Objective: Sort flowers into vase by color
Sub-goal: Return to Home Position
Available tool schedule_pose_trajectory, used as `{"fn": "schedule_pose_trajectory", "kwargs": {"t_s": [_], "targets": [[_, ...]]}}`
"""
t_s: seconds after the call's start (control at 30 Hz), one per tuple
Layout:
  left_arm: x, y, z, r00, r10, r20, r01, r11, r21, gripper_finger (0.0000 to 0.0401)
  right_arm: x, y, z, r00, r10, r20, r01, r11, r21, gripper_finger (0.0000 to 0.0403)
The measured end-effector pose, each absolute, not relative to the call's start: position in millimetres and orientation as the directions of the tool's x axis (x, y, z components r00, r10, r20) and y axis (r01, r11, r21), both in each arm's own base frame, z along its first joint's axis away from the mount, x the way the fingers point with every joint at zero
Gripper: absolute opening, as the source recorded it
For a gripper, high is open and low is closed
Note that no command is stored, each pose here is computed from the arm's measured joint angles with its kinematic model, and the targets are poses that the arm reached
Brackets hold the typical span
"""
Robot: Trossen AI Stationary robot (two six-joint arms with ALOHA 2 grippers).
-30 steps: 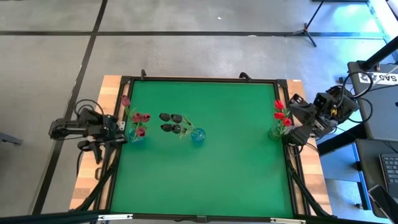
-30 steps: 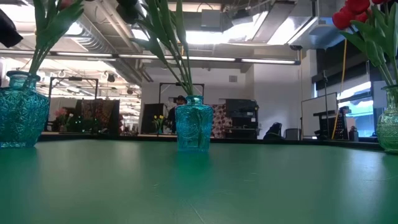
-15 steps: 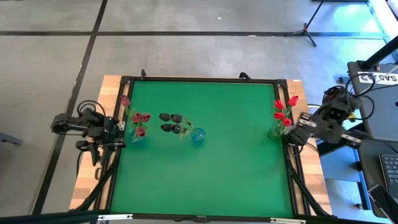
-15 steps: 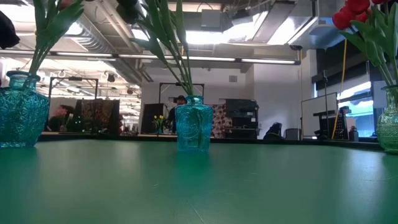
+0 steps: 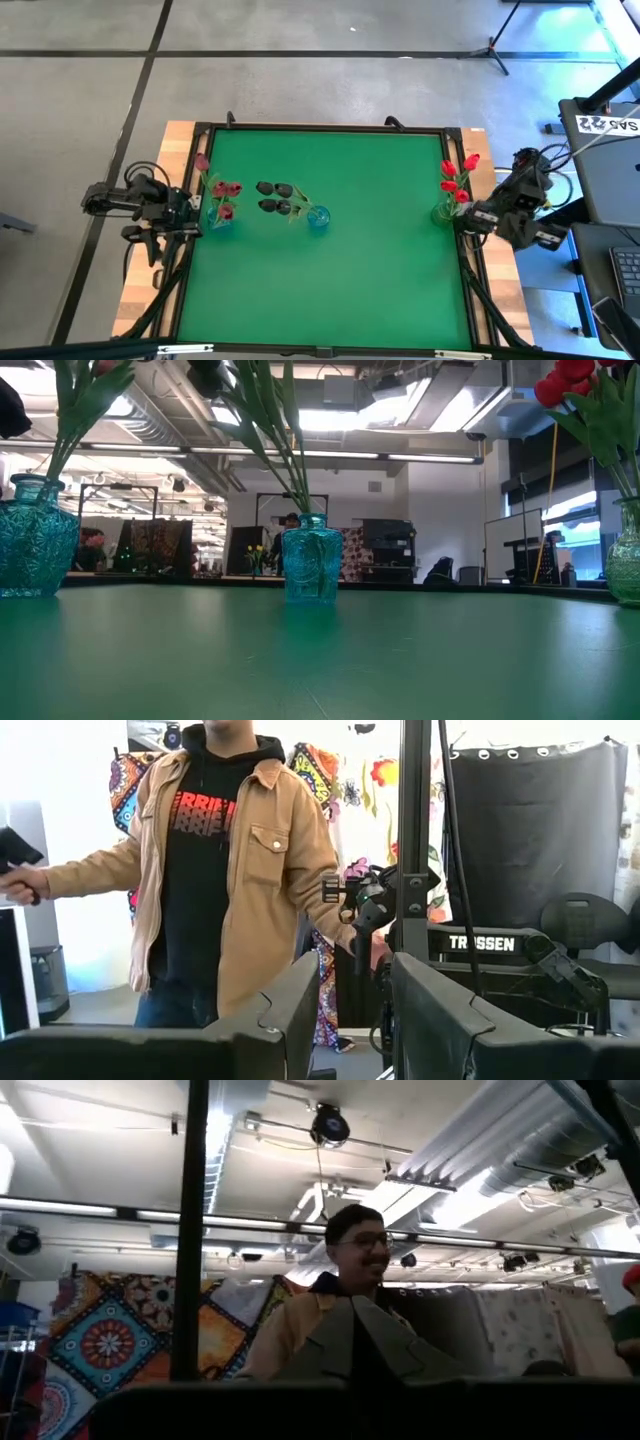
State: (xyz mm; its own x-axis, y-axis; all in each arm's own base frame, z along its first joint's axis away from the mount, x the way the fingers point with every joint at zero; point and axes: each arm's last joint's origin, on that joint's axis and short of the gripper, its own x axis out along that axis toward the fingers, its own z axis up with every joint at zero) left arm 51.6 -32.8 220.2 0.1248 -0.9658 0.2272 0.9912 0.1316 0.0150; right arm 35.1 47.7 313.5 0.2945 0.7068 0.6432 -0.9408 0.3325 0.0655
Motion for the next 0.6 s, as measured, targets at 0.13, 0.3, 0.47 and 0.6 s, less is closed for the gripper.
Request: {"fn": "schedule_pose_trajectory", "kwargs": {"t_s": [0.13,0.3,0.47,0.6], "targets": [[51.6,-32.8,220.3,0.125,-0.966,0.227,0.991,0.132,0.015,0.0124,35.4,49.4,283.5,0.24,0.7,0.673,-0.959,0.28,0.051,0.0005],[51.6,-32.8,220.3,0.125,-0.966,0.227,0.991,0.132,0.015,0.0124,39.0,55.2,241.5,0.202,0.735,0.647,-0.971,0.236,0.035,0.0005],[51.5,-32.8,220.5,0.126,-0.965,0.23,0.991,0.134,0.021,0.0124,48.8,65.0,218.3,0.292,0.81,0.508,-0.955,0.276,0.108,0.0005],[51.3,-32.7,220.6,0.125,-0.965,0.23,0.991,0.134,0.024,0.0124,52.5,67.5,210.8,0.349,0.827,0.44,-0.936,0.334,0.114,0.0005]]}}
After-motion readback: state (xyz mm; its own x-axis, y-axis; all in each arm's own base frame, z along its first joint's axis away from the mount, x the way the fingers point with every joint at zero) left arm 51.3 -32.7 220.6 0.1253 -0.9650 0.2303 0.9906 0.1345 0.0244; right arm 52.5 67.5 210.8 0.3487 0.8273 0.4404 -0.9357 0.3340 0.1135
